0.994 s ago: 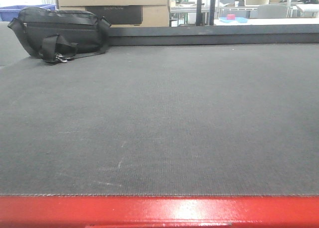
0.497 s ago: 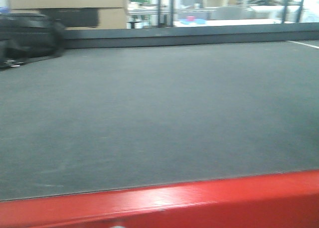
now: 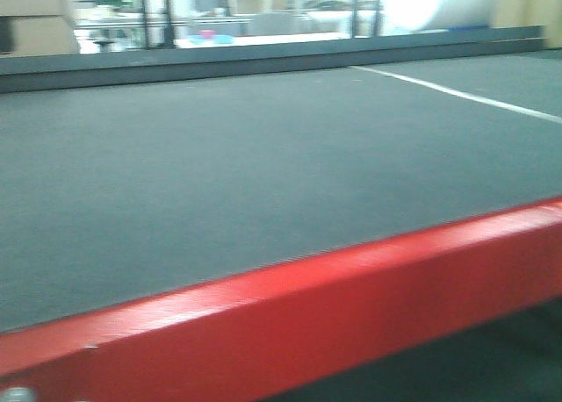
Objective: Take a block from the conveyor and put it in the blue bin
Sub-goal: 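Drive the base away from the conveyor holding both blocks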
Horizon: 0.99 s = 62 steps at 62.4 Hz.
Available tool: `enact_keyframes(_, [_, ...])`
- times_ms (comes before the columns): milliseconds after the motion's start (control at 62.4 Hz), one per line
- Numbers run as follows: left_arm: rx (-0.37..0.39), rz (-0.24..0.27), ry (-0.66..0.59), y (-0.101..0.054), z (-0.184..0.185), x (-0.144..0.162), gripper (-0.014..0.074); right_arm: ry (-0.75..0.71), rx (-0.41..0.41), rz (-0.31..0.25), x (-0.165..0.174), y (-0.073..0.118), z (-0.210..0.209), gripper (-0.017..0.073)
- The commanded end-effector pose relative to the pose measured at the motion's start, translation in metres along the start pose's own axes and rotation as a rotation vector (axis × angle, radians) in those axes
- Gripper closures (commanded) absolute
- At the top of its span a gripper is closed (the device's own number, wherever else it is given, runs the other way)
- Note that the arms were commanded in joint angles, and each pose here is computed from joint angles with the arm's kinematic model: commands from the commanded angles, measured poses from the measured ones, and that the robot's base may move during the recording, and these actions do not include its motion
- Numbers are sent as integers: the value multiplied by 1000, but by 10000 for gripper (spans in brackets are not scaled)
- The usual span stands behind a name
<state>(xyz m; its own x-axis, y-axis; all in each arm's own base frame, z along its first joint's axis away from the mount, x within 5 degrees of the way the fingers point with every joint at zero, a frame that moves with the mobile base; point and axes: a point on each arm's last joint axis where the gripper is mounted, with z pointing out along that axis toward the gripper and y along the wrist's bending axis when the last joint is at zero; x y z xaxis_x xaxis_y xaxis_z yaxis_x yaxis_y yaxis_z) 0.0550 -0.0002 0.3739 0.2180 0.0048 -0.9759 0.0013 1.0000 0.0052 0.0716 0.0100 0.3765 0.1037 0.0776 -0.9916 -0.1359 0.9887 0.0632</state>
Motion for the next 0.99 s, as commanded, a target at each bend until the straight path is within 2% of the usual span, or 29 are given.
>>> enact_keyframes(0, [-4,-2,-20,0,-1,-2,704,-25,3,-5,-2,0,-1,713])
enact_keyframes(978, [-4,-2,-20,0,-1,-2,704,-25,3,-5,-2,0,-1,713])
